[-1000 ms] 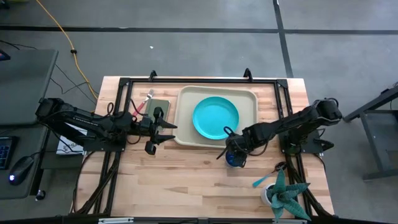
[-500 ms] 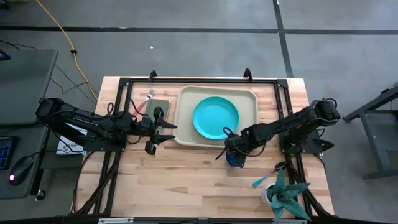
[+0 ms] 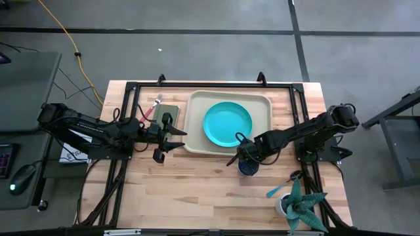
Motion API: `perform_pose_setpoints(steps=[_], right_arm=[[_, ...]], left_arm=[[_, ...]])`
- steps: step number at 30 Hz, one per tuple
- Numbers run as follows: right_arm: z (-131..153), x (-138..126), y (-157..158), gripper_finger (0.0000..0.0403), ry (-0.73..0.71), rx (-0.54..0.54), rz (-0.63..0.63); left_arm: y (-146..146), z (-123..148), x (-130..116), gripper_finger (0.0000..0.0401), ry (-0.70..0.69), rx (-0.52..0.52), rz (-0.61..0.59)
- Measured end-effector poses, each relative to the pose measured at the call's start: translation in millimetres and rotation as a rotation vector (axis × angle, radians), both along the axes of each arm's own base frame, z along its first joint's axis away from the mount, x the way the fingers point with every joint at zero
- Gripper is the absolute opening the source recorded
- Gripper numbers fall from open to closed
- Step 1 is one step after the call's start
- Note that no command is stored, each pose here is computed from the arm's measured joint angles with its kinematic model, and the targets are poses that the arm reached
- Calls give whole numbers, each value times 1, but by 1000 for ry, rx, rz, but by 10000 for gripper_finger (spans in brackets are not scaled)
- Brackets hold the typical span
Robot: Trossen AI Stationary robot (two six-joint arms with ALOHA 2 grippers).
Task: Pick and place plate/cup/fork/spoon on tray
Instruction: Put the blue cup on the gray table tray to the top right of the light blue plate
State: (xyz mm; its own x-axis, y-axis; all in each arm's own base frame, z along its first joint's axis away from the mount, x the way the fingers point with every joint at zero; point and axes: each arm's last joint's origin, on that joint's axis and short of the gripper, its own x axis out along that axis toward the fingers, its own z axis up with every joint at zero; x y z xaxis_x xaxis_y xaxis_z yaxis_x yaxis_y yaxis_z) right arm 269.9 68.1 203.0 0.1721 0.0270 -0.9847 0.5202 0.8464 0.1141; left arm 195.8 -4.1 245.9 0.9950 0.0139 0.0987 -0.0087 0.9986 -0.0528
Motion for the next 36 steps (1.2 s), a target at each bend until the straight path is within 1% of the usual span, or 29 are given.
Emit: perform_pose_setpoints(steps=[4, 7, 10, 18, 22, 31, 36], right_arm=[[0, 0, 0, 198, 0, 0, -1], [0, 0, 0, 189, 0, 1, -1], [0, 0, 0, 167, 0, 1, -1], [0, 0, 0, 92, 0, 0, 3], [0, 0, 0, 65, -1, -3, 20], [0, 0, 0, 15, -1, -2, 23], [0, 0, 0, 4, -1, -2, 29]], left_arm=[[0, 0, 0, 168, 0, 0, 0], [0, 0, 0, 168, 0, 0, 0], [0, 0, 0, 168, 0, 0, 0], [0, 0, 0, 168, 0, 0, 0], [0, 0, 0, 168, 0, 0, 0], [0, 0, 0, 168, 0, 0, 0], [0, 0, 0, 168, 0, 0, 0]])
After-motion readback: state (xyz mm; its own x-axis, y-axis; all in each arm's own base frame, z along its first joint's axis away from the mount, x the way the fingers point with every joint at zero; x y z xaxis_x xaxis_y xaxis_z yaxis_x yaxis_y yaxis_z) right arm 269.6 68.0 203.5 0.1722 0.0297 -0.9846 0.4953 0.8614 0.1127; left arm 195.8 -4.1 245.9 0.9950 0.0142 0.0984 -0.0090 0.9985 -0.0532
